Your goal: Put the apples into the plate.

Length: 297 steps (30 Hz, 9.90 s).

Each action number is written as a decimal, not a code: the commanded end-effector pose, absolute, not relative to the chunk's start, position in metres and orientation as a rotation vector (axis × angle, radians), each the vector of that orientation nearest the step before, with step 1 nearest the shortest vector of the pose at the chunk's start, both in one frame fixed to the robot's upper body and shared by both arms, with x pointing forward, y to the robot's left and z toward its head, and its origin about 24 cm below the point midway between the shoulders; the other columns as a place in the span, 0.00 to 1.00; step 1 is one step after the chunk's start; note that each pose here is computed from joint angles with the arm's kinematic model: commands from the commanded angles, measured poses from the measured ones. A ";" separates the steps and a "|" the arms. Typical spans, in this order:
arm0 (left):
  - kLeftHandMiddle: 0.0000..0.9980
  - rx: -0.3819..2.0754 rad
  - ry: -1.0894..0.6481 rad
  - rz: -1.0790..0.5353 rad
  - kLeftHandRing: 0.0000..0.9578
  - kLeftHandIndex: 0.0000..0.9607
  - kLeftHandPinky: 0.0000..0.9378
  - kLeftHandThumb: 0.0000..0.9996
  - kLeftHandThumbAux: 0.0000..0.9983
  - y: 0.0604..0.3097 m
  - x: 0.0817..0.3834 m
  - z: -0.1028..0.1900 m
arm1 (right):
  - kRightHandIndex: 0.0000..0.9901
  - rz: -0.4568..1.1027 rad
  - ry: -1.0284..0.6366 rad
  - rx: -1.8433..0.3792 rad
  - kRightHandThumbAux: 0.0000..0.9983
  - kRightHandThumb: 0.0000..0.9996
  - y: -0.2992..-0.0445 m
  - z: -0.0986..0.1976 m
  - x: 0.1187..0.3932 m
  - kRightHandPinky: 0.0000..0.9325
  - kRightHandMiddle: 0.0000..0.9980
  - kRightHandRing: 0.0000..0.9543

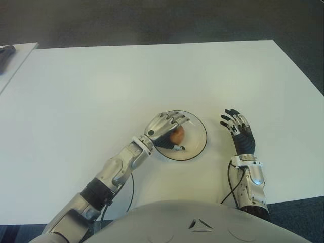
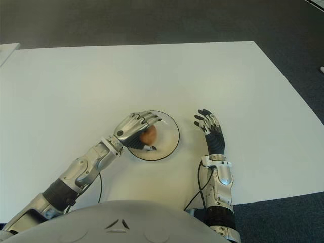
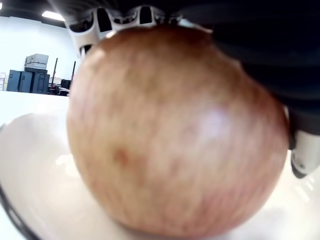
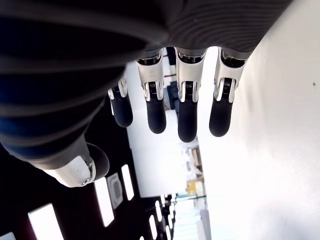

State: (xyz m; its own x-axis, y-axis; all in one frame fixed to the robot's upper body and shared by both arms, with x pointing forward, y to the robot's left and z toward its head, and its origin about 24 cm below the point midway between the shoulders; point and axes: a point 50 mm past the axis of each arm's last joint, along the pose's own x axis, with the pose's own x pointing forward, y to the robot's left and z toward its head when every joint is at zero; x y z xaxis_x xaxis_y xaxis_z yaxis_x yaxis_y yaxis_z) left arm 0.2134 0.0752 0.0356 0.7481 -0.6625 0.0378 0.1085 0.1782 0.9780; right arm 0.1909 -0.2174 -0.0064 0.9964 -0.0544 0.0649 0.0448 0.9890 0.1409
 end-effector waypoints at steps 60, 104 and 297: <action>0.00 0.358 -0.277 -0.060 0.00 0.02 0.07 0.14 0.32 0.130 0.213 0.049 | 0.15 -0.022 -0.029 0.161 0.58 0.41 -0.211 -0.012 0.189 0.29 0.21 0.25; 0.09 0.005 0.007 0.192 0.08 0.10 0.10 0.01 0.41 0.158 0.148 -0.025 | 0.16 0.066 -0.125 0.153 0.55 0.41 -0.196 -0.011 0.189 0.25 0.19 0.20; 0.12 0.042 0.058 0.285 0.10 0.12 0.10 0.08 0.43 0.160 0.108 -0.031 | 0.13 0.052 -0.049 0.101 0.58 0.42 -0.207 -0.013 0.154 0.20 0.12 0.13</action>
State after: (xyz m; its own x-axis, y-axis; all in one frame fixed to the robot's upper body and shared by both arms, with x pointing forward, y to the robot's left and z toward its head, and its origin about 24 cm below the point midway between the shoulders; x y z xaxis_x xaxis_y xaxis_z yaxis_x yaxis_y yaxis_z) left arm 0.1147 0.1589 -0.0211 0.9623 0.2713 0.0174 -0.2717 0.9620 0.0278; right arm 0.1592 -0.2067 -0.0062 0.9936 0.0605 0.0955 -0.0688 0.9939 0.0866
